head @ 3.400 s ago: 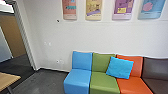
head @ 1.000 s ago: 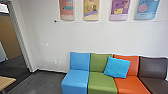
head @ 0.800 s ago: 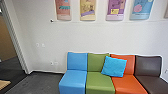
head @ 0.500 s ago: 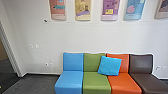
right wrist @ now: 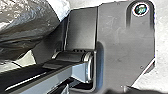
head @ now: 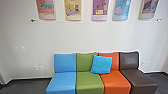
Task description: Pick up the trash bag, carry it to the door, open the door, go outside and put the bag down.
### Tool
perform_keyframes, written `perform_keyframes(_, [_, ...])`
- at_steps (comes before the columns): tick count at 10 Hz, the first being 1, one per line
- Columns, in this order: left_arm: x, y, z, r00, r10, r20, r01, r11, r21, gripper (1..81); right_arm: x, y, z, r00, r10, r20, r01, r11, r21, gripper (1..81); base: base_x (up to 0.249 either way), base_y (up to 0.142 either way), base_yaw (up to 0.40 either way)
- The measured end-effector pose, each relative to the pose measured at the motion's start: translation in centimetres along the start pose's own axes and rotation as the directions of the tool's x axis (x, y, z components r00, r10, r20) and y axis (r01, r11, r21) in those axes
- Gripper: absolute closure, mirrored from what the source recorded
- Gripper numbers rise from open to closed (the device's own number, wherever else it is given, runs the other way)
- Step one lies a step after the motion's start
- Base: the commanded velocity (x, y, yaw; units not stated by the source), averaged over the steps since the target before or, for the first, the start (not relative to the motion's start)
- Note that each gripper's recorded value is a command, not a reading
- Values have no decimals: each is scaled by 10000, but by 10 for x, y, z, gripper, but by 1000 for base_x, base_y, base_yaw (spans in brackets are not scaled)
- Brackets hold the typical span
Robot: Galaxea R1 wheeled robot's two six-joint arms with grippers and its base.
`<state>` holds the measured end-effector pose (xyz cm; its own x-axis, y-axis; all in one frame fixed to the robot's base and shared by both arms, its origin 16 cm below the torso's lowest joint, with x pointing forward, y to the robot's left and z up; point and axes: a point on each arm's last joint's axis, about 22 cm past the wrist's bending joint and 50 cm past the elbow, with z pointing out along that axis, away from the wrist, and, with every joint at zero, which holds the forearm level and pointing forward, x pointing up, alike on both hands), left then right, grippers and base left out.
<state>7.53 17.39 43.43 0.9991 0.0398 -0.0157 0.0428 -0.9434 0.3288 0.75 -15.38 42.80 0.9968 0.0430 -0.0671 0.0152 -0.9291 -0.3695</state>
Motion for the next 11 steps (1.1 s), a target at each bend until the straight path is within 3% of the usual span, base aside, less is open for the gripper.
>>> perform_keyframes(8, [0,2,1,10000,77,28,-77,10000,-11,811,-2,0,0,10000,-12,-4,12,10000,-6,10,0,0,-266])
perform_keyframes(11, [7,7,3,9982,561,222,-561,9984,-2,811,-14,2,1,9988,464,-159,-464,9989,36,10,0,0,-266])
